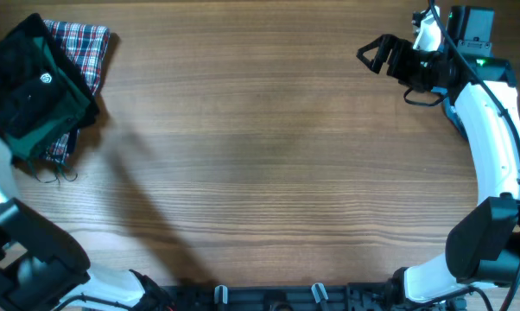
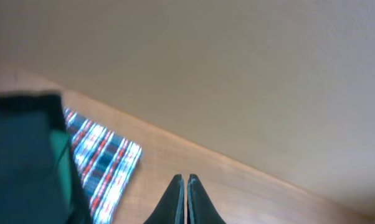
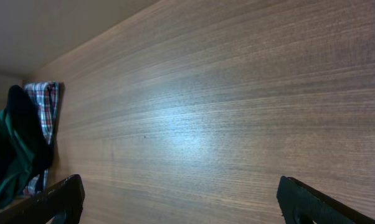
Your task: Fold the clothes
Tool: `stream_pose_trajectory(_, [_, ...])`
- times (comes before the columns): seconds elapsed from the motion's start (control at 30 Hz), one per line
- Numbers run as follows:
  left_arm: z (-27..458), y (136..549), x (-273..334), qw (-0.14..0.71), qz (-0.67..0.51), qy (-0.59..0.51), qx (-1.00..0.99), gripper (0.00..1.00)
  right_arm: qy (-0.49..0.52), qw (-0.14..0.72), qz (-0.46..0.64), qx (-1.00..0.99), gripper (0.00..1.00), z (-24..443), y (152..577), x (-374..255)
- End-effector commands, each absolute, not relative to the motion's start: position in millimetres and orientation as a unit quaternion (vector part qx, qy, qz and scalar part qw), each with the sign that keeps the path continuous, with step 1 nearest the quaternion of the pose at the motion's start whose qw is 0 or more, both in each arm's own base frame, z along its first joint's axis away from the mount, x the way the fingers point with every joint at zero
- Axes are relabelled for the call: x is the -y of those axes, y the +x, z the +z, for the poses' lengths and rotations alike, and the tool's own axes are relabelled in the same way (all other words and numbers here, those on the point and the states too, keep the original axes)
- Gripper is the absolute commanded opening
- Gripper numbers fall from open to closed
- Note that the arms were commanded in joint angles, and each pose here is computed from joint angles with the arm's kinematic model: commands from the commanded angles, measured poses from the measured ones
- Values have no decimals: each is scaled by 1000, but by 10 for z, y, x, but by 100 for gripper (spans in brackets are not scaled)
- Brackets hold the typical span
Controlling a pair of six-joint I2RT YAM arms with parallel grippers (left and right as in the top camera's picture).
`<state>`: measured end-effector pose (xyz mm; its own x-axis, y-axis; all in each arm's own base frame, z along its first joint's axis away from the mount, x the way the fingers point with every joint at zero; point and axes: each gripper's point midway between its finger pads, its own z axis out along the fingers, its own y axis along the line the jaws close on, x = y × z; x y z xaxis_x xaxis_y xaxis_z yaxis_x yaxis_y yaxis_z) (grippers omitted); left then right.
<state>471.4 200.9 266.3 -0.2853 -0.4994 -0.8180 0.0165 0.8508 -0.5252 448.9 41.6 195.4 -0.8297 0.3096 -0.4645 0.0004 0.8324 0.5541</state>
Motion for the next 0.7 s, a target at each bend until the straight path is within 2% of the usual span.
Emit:
stream_pose_trajectory(0.0, [2636, 4930, -2172, 609, -149, -152, -764, 5, 84, 266, 285, -917, 100, 1898, 4481, -456])
stream_pose_trajectory(0.13, [2538, 5013, -2242, 616, -142, -151, -760, 6, 85, 265, 285, -917, 100, 1896, 4479, -457])
stream_pose_trajectory(0.37, [2075, 5019, -2505, 581, -109, -204, -780, 4, 84, 266, 284, -917, 100, 1897, 4482, -455])
stream_pose_trajectory(0.67, [1327, 4922, -2965, 517, -7, -292, -804, 4, 85, 266, 285, -917, 100, 1897, 4480, -457])
